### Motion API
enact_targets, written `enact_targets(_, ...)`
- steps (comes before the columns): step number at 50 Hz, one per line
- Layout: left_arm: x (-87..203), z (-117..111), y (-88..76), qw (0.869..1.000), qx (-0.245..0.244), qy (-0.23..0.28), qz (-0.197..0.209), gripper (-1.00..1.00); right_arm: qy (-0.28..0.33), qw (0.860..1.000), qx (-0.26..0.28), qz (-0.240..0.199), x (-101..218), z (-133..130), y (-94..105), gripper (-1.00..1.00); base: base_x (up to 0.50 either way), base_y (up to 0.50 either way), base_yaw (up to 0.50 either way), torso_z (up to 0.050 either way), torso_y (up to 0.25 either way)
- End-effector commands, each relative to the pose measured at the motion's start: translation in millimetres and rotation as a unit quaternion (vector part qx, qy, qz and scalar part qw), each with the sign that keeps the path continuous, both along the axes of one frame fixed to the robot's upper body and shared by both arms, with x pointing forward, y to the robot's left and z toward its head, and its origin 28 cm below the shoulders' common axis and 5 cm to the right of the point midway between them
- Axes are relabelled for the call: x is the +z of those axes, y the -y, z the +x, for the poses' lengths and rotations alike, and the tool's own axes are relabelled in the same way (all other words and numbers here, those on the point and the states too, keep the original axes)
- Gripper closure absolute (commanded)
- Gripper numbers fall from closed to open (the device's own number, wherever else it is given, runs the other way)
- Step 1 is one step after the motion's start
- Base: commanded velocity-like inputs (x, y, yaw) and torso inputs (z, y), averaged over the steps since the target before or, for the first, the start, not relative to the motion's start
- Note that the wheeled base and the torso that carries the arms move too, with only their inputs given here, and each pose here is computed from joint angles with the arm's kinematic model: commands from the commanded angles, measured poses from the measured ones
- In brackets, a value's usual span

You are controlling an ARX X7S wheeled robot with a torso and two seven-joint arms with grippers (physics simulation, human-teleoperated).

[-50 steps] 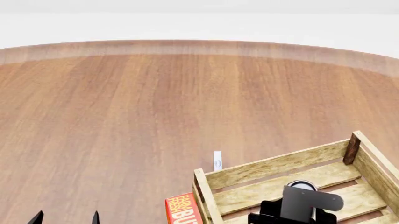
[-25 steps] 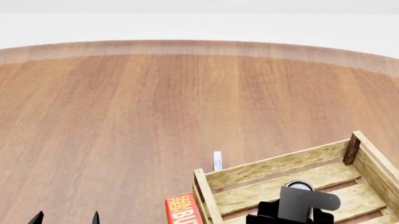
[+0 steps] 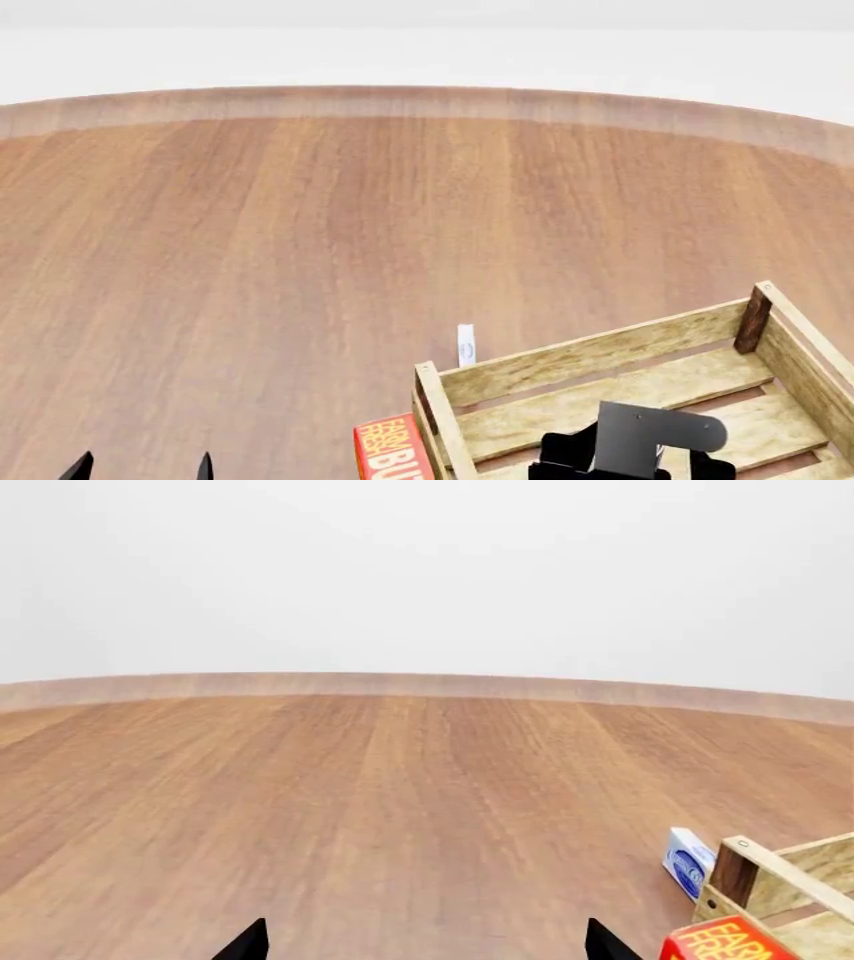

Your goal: Pick up the tomato sauce, and put it in the wooden tray.

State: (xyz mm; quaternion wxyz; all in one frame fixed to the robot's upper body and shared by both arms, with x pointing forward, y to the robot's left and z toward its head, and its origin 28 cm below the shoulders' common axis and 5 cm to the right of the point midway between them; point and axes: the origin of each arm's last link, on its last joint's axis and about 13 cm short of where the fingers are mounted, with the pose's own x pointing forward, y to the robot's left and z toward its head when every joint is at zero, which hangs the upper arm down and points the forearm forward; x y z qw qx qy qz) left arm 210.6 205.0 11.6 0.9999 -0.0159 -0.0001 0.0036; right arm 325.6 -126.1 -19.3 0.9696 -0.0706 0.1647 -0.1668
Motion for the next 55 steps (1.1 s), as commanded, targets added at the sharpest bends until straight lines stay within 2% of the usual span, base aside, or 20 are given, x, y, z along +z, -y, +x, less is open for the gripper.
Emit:
enact_targets(1, -0.7, 0.4, -0.3, 1.000, 0.000, 0.000, -0.001, -1.00, -0.010, 1.000, -0.015, 0.004, -4.9, -4.6, 3.2, -1.00, 0.00, 0.00, 0.00, 0.000, 0.000)
enact_targets(55, -0.1, -0.7, 0.0, 1.000, 0.000, 0.000, 0.000, -1.00, 0.018, 1.000, 0.023, -0.005, 9.0, -10.0, -6.0, -1.00, 0.00, 0.00, 0.00, 0.000, 0.000)
